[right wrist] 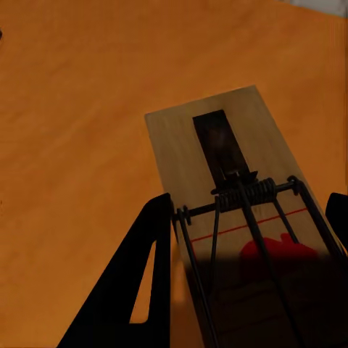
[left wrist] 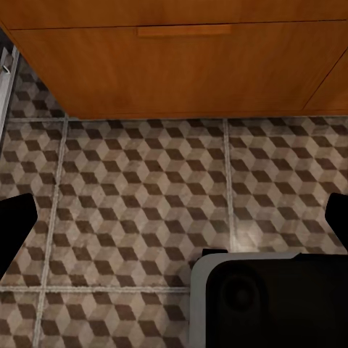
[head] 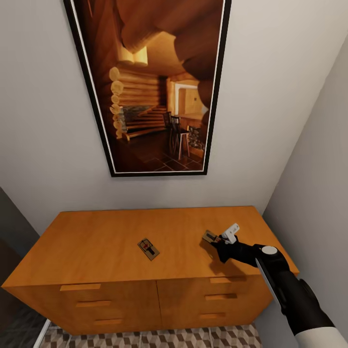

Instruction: Take the four mousetraps from the cabinet in the bathroom and place them on the bathroom floor. Make sure all four end up on the same floor surface, and ensure that at least two of them are either under or directly next to the same bathroom sink.

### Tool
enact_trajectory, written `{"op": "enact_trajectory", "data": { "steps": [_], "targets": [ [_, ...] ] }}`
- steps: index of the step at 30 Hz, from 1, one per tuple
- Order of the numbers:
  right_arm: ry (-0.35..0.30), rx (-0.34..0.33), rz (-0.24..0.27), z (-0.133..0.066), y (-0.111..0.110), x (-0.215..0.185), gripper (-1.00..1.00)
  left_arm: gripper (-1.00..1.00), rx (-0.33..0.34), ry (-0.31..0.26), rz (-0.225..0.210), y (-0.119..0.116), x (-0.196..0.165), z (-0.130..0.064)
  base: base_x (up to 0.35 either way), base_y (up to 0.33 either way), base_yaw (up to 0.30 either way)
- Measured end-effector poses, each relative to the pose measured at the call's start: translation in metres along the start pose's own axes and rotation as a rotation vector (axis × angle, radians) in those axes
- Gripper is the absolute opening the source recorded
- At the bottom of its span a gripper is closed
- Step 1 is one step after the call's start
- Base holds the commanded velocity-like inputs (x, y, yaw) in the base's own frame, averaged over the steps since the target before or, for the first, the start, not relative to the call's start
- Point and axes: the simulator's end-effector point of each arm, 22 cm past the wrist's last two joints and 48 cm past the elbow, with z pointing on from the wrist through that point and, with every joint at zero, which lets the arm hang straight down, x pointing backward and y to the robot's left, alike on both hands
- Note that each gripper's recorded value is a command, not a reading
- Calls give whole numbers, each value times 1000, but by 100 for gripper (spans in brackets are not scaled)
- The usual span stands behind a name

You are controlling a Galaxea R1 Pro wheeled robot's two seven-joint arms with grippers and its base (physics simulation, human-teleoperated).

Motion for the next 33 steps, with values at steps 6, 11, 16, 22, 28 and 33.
{"op": "enact_trajectory", "data": {
  "steps": [6,11,16,22,28,33],
  "targets": [
    [-6,1,-5,-1,0,-4,-100,100,0,0,0,0,0,0,0,0,0],
    [-6,1,-6,-2,0,-4,-100,100,0,0,0,0,0,0,0,0,0],
    [-6,1,-6,-2,0,-4,-100,100,0,0,0,0,0,0,0,0,0],
    [-6,0,-7,-2,1,-4,-100,100,0,0,0,0,0,0,0,0,0],
    [-5,0,-7,-2,1,-4,-100,100,0,0,0,0,0,0,0,0,0],
    [-5,-1,-8,-1,1,-4,-100,100,0,1,0,0,0,0,-120,0,0]
  ]
}}
